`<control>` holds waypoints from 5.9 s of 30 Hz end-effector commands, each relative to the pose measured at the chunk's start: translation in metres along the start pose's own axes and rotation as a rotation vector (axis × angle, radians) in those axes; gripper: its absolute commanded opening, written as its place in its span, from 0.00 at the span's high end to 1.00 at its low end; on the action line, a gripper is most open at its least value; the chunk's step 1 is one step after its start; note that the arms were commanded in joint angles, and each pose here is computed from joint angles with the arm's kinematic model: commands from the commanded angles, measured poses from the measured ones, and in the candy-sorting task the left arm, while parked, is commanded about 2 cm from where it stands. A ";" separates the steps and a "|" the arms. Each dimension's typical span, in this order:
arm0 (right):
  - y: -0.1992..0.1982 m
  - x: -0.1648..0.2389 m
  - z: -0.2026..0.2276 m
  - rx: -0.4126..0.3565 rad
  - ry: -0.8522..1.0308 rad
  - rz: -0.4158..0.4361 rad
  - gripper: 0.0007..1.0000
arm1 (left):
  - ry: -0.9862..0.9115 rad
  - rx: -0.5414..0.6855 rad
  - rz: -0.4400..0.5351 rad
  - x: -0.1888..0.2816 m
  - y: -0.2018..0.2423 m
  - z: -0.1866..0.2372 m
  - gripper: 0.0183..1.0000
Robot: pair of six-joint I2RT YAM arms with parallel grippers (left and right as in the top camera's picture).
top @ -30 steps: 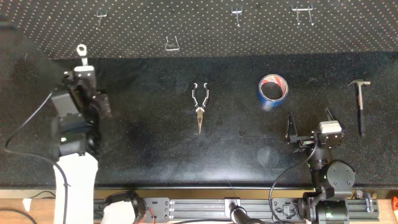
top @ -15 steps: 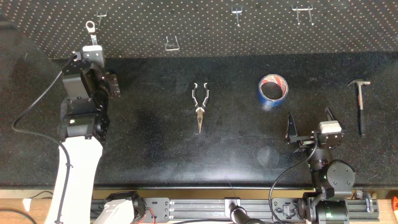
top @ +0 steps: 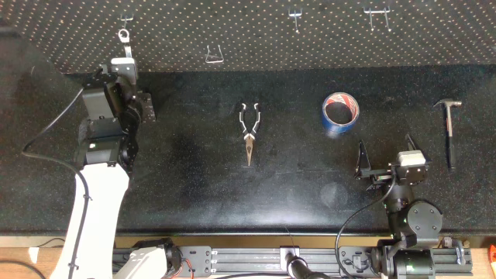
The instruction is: Place Tools Onto Pegboard
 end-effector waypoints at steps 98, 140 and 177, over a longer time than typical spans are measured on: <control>0.001 0.000 0.001 0.014 -0.001 -0.005 0.02 | 0.785 0.020 -0.077 -0.080 -0.225 0.146 0.08; 0.001 0.000 0.001 0.014 -0.001 -0.005 0.02 | 0.606 0.018 0.113 -0.017 -0.231 0.070 0.99; 0.001 0.000 0.001 0.014 -0.001 -0.005 0.02 | -0.491 0.240 0.188 -0.034 -0.178 -0.046 0.99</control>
Point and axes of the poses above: each gripper's point midway between its finger pads, its own x axis back along the fingers, its own y axis along the line the jaws close on, z = x × y, the point moved 5 cm from there along x, back along the fingers, and after that the axes turned 12 degrees about x, right-handed, at the moved point
